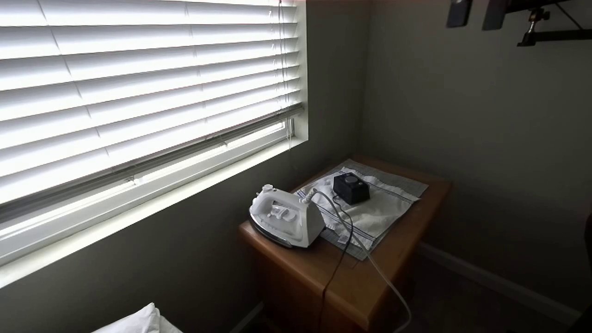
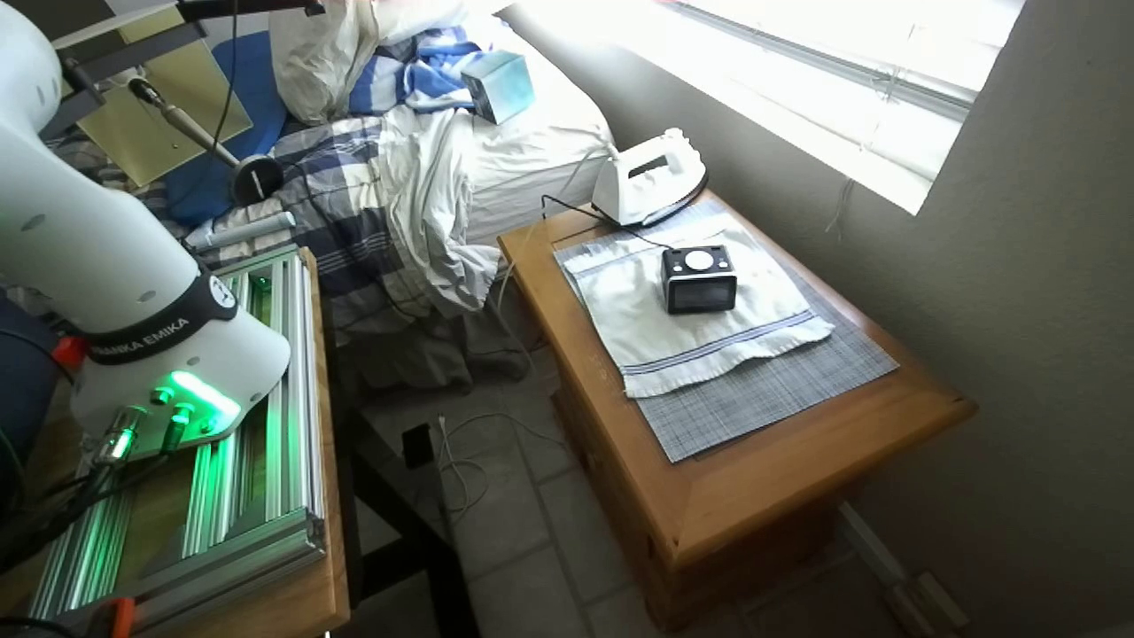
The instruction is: Put the speaker behind the iron
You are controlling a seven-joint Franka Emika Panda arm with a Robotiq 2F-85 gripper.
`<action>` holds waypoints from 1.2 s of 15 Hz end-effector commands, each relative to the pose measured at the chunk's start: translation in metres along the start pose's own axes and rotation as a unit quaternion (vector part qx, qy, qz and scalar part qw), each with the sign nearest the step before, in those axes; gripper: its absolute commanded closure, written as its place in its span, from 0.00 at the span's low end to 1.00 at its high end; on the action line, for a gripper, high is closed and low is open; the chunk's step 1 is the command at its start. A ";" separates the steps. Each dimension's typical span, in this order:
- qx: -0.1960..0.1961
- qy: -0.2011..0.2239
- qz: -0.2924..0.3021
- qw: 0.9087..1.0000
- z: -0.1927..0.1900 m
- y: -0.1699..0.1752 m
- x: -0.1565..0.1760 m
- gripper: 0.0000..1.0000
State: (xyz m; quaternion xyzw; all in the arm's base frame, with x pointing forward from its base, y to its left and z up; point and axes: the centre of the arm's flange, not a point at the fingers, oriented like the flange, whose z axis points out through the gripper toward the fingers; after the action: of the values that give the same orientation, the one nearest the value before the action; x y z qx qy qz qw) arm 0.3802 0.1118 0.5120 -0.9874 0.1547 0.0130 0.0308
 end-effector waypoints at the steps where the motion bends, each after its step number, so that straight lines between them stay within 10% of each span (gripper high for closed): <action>1: -0.034 0.040 0.052 0.997 0.043 0.015 0.066 0.00; 12: -0.008 0.146 0.151 0.978 0.165 0.055 0.163 0.00; 18: -0.008 0.148 0.140 0.979 0.171 0.070 0.167 0.00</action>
State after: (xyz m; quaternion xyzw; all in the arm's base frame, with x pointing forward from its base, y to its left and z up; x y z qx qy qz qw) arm 0.5148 0.0054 0.3316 -0.9472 0.2939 -0.1283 -0.0025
